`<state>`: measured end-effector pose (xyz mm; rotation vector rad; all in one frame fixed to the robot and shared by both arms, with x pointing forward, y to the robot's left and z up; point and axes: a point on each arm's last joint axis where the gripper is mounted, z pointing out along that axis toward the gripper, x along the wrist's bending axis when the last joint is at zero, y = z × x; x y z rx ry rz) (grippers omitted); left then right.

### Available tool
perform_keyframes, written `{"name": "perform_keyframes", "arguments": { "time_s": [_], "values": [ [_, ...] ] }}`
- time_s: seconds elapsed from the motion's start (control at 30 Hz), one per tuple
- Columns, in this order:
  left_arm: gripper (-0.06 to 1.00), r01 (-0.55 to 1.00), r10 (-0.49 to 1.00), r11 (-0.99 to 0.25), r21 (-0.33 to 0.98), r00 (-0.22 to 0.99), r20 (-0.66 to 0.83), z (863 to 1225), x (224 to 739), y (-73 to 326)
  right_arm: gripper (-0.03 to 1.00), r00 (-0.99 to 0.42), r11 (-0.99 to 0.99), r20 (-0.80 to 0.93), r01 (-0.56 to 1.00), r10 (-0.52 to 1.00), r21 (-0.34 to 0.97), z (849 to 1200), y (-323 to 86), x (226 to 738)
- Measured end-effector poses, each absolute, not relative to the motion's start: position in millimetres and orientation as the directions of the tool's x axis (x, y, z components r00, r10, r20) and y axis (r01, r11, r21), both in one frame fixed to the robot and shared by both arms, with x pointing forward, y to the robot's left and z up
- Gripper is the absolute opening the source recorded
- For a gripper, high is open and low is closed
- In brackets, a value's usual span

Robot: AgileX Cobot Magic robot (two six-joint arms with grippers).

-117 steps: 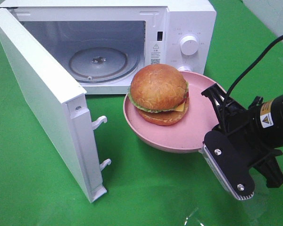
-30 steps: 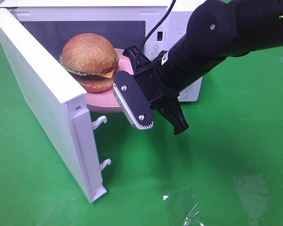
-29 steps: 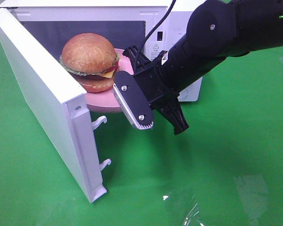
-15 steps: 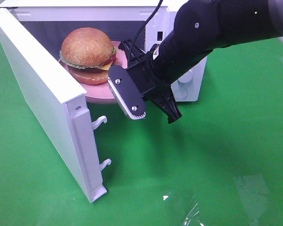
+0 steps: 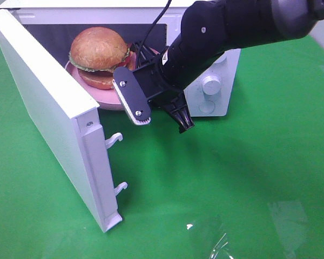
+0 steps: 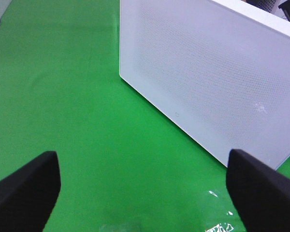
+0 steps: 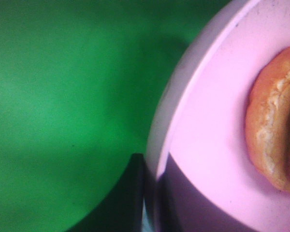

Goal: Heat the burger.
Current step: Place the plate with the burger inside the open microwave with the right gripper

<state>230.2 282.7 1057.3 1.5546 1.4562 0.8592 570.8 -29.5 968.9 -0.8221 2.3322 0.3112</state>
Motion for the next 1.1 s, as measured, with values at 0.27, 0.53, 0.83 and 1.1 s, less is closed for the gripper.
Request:
{"name": "perform_keyframes", "arguments": {
  "time_s": [0.27, 0.53, 0.83, 1.1],
  "values": [
    [0.85, 0.434, 0.994, 0.005, 0.901, 0.098, -0.053, 1057, 230, 283, 0.05, -0.627, 0.798, -0.629, -0.602, -0.459, 0.017, 964, -19, 585],
    [0.85, 0.434, 0.994, 0.005, 0.901, 0.098, -0.053, 1057, 230, 283, 0.05, -0.651, 0.823, -0.631, -0.567, -0.421, 0.037, 957, -11, 595],
    [0.85, 0.434, 0.994, 0.005, 0.901, 0.098, -0.053, 1057, 230, 283, 0.05, -0.682, 0.856, -0.644, -0.511, -0.347, 0.08, 953, 11, 605],
    [0.85, 0.434, 0.994, 0.005, 0.901, 0.098, -0.053, 1057, 230, 283, 0.05, -0.699, 0.872, -0.647, -0.478, -0.306, 0.104, 950, 20, 613]
  ]
}}
